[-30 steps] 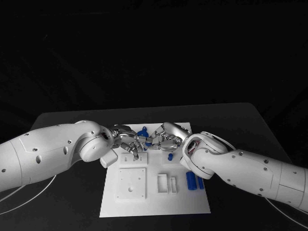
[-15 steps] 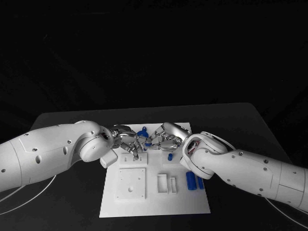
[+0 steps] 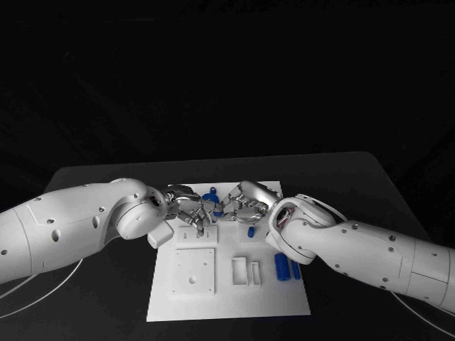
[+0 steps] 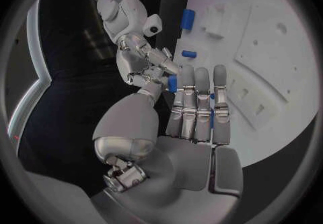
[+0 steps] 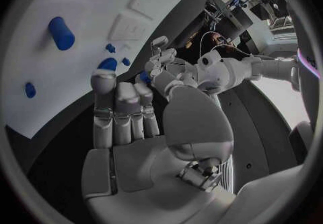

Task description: Assemble the parts on the task board

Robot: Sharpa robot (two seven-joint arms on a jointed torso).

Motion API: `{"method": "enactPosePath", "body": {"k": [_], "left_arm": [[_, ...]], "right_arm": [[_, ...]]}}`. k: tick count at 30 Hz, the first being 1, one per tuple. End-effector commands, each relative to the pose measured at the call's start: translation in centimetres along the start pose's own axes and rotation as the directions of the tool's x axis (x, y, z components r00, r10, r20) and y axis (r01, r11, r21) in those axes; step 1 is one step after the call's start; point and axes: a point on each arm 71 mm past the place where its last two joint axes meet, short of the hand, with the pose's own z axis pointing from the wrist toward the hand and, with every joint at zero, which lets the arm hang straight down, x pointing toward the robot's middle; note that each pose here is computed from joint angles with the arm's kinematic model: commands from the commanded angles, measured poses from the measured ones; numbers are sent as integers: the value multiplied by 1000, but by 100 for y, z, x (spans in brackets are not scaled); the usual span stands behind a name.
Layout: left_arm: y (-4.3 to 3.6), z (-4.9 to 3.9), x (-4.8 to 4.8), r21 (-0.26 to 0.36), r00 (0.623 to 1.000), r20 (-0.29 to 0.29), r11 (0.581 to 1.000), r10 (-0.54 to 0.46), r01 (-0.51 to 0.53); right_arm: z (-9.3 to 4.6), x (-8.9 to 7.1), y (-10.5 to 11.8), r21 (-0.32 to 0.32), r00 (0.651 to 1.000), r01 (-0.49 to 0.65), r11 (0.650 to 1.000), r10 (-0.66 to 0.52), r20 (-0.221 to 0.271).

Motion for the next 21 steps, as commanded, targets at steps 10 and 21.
{"method": "enactPosePath", "body": {"k": [10,21], "left_arm": [[-44,3,-23,49,999,33,999,-15,13],[-27,2,-40,30,999,47,999,15,-17]], "right_arm": [[11,43,-29,19,999,-3,1000,4,-49],[13,8,-71,45,999,-42,998,43,-7]]}}
